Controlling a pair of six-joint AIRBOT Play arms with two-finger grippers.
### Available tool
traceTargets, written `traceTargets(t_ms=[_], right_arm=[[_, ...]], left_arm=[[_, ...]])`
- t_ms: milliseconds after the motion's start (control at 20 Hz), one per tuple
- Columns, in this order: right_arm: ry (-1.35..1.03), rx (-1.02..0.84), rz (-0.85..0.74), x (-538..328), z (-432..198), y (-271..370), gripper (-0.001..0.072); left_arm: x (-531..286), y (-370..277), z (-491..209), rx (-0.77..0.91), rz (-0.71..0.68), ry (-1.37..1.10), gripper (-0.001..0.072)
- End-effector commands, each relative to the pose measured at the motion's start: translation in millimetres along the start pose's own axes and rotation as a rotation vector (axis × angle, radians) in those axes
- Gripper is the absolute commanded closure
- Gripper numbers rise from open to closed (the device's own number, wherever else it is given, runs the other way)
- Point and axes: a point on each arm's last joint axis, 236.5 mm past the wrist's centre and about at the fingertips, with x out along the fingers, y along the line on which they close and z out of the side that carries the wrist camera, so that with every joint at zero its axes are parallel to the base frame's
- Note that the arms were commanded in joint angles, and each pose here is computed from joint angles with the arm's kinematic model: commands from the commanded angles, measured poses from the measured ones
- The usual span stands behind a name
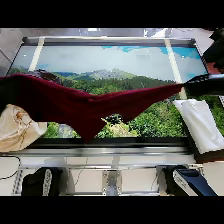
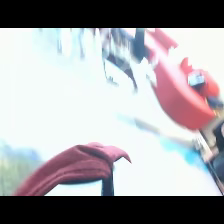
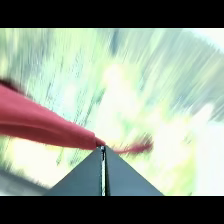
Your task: Fold the shirts.
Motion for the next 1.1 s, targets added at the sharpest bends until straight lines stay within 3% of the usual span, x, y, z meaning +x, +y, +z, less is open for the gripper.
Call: traceTargets(t_ms=[0,150,300,450,600,850,1050], right_arm=[[-0.371,-0.093,-0.205,-138.4,62.7,-4.0,0.0707],[-0.475,-0.103,-0.329,-184.7,85.3,-20.7,0.0707],[-0.262,-0.055,-0.273,-111.8,66.9,-35.6,0.0707],[0.133,0.033,-0.086,24.2,8.6,-36.9,0.0706],[0.418,0.160,0.162,150.0,-61.9,-11.0,0.0706],[0.632,0.390,0.250,295.1,-176.3,-1.1,0.0705],[0.629,0.383,0.229,343.1,-196.1,5.5,0.0703]], left_arm=[[-40.8,-48.6,62.2,0.186,0.034,-0.077,0.0692],[-38.3,-36.5,75.1,0.298,0.136,0.036,0.0693],[1.8,28.7,-2.6,0.147,0.165,0.459,0.0693],[46.4,82.4,-96.1,-0.065,0.097,0.823,0.0692],[98.8,127.7,-197.0,-0.120,0.049,1.059,0.0692],[182.5,195.3,-339.3,-0.134,0.155,1.153,0.0692],[221.8,211.5,-366.2,-0.207,0.200,1.037,0.0691]])
